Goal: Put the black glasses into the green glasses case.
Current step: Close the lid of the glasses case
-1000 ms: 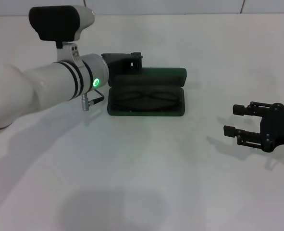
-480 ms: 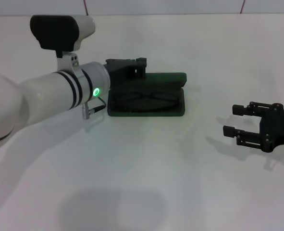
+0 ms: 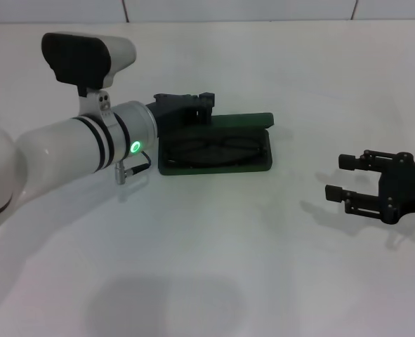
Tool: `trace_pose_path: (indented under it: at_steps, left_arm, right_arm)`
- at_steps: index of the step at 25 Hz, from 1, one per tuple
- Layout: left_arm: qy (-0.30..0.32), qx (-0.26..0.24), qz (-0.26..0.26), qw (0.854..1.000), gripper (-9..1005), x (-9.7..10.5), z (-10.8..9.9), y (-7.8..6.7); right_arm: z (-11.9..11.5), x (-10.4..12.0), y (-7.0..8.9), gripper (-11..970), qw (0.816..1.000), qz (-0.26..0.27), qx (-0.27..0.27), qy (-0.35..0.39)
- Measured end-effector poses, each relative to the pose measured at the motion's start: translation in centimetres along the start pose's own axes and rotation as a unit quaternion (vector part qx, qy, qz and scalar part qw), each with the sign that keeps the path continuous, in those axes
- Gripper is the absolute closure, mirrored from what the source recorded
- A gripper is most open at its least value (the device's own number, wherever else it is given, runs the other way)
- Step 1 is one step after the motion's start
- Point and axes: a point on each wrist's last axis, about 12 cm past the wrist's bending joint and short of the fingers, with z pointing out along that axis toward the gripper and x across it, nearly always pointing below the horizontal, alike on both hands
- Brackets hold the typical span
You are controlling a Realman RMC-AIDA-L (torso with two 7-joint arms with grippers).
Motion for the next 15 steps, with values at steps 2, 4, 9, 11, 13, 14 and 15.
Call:
trace_pose_path:
  at_steps: [2, 4, 9, 11, 13, 14, 15]
  left_arm:
    - [-0.002, 0.001, 0.004, 1.000, 948, 0.2, -0.1, 0.0]
    - [-0.004, 0.002, 0.008, 1.000, 948, 0.4, -0.2, 0.1]
    - [-0.009, 0.016, 0.019, 1.000, 947, 0.8, -0.4, 0.0]
    - [-0.011, 0.022, 0.022, 0.999, 947, 0.9, -0.4, 0.0]
    - [-0.015, 0.031, 0.024, 0.999, 947, 1.2, -0.5, 0.0]
    - [-0.019, 0.036, 0.025, 0.999, 947, 1.4, -0.6, 0.1]
    - [-0.023, 0.041, 0.026, 0.999, 947, 1.5, -0.6, 0.1]
  right_arm:
    - [0.0, 0.0, 0.0, 330, 1.000, 0.001, 0.000, 0.000]
    - [0.0, 0.0, 0.0, 330, 1.000, 0.001, 0.000, 0.000]
    - [0.1, 0.0, 0.0, 329, 1.000, 0.001, -0.001, 0.000]
    - [0.1, 0.0, 0.0, 329, 1.000, 0.001, -0.001, 0.000]
    - [0.1, 0.0, 0.0, 329, 1.000, 0.002, -0.001, 0.000]
    - [0.1, 0.0, 0.0, 329, 1.000, 0.002, -0.001, 0.000]
    - [0.1, 0.0, 0.0, 329, 1.000, 0.003, -0.001, 0.000]
